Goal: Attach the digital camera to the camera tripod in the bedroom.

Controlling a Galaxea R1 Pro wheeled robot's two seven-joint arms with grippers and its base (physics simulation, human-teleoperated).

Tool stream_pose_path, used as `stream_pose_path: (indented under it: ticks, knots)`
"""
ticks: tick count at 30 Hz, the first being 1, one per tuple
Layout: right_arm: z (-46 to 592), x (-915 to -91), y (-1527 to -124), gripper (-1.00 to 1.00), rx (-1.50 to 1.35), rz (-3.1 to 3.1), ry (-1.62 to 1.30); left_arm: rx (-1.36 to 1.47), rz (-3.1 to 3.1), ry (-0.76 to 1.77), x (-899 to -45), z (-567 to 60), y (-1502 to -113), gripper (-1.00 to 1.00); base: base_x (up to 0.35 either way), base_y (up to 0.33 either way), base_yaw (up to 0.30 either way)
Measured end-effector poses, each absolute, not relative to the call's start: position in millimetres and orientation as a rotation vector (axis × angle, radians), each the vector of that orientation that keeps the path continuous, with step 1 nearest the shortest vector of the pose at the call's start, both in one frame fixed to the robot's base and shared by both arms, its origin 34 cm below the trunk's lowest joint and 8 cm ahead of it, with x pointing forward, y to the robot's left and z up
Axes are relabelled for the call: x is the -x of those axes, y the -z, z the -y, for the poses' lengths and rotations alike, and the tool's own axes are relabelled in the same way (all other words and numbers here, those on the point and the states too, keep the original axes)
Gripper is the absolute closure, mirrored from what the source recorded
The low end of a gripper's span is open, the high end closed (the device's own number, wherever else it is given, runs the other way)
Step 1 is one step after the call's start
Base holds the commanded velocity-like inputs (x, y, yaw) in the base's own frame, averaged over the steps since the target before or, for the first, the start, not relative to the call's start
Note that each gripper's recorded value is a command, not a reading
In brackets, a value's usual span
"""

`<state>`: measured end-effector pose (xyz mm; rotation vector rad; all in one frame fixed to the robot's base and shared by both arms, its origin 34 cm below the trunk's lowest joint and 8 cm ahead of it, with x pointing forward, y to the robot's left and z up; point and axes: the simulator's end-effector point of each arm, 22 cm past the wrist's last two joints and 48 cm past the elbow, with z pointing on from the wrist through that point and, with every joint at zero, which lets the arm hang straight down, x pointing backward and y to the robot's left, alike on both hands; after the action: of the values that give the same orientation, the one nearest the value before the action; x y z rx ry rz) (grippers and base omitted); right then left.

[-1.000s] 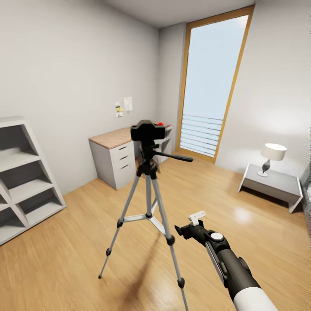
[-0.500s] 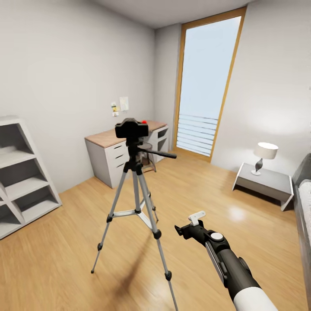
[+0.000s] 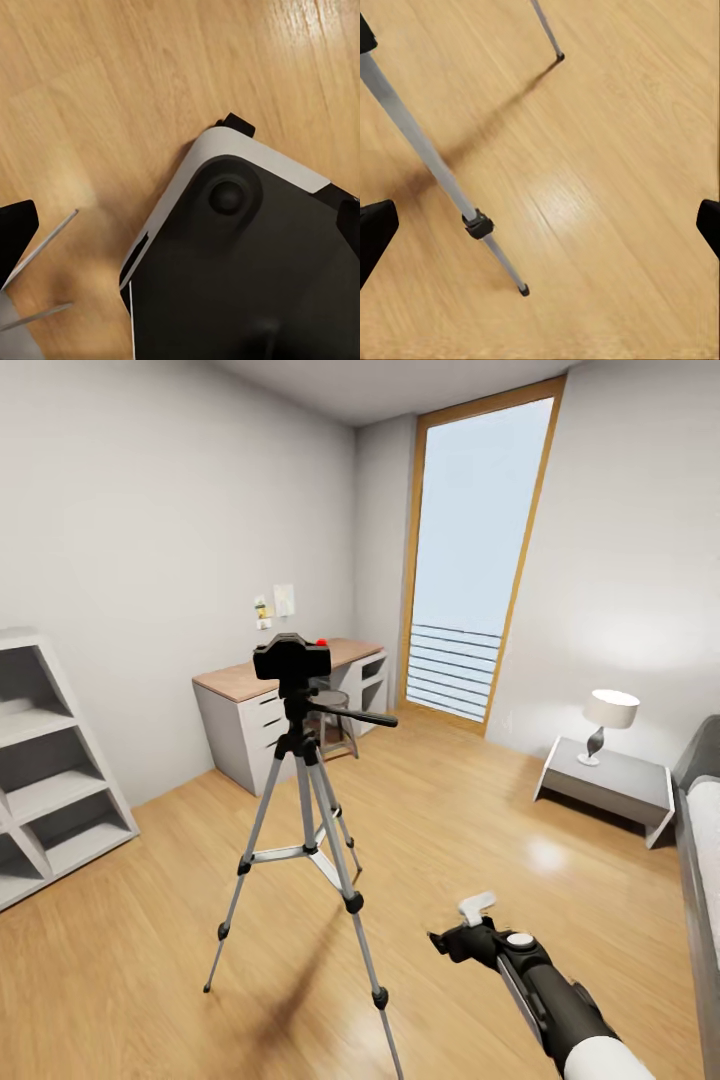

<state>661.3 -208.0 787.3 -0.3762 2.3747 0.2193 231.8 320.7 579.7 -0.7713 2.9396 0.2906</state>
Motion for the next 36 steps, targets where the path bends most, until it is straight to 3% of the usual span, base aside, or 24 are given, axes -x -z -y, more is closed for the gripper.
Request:
stream_pose_path:
  ticks: [6, 15, 36]
  knots:
    - [286.0, -570.4, -696.6, -1.0, 0.26, -2.667, -0.165, 0.771, -2.94, -0.289, -231.5, -319.9, -579.6, -1.0, 0.0, -0.001, 0.0]
    - [334.8, -445.3, -632.4, -1.0, 0.121, -2.934, -0.139, 0.773, -2.941, -0.287, -231.4, -318.7, -579.5, -1.0, 0.0, 0.0, 0.0]
    - [335.9, -311.5, -592.1, -1.0, 0.03, -3.003, -0.085, 0.771, -2.946, -0.271, -231.4, -309.7, -578.9, -1.0, 0.0, 0.0, 0.0]
